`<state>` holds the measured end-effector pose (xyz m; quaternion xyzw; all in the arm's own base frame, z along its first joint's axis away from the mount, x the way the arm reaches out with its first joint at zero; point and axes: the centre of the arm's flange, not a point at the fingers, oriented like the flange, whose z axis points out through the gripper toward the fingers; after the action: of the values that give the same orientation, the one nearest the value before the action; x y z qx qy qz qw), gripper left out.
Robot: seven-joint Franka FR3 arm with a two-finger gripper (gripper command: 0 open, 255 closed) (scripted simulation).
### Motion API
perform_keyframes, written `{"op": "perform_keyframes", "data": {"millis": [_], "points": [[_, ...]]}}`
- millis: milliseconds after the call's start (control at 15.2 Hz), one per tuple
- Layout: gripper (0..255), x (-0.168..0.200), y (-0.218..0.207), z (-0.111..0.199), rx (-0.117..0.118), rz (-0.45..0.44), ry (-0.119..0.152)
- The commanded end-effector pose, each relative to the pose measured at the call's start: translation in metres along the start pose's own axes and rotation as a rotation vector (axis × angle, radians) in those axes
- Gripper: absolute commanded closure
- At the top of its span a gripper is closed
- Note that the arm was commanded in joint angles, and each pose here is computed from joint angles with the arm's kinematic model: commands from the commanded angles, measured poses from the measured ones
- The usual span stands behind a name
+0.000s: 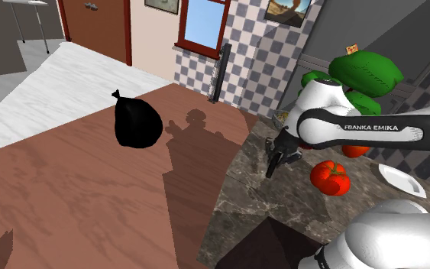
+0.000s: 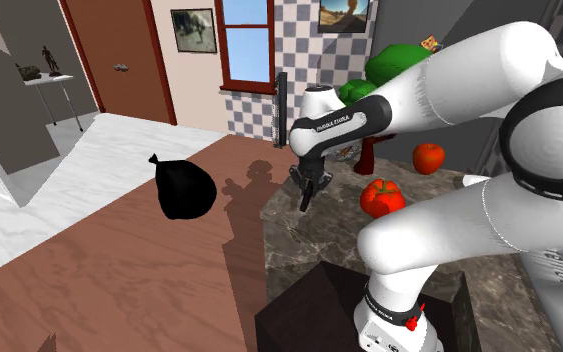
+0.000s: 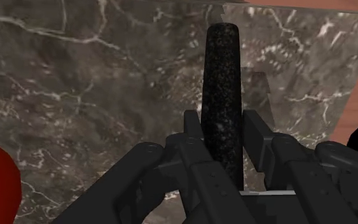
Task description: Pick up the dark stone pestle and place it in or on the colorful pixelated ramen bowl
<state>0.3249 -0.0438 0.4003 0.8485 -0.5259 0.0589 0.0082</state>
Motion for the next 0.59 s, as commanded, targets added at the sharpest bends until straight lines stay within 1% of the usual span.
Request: {"op": "perform_keyframes", "data": {"millis": [0, 528], "points": [[255, 0.001, 0.000, -0.010, 0.000, 0.000, 0.000], [255, 0.005, -0.002, -0.052, 0.000, 0.000, 0.000]]}}
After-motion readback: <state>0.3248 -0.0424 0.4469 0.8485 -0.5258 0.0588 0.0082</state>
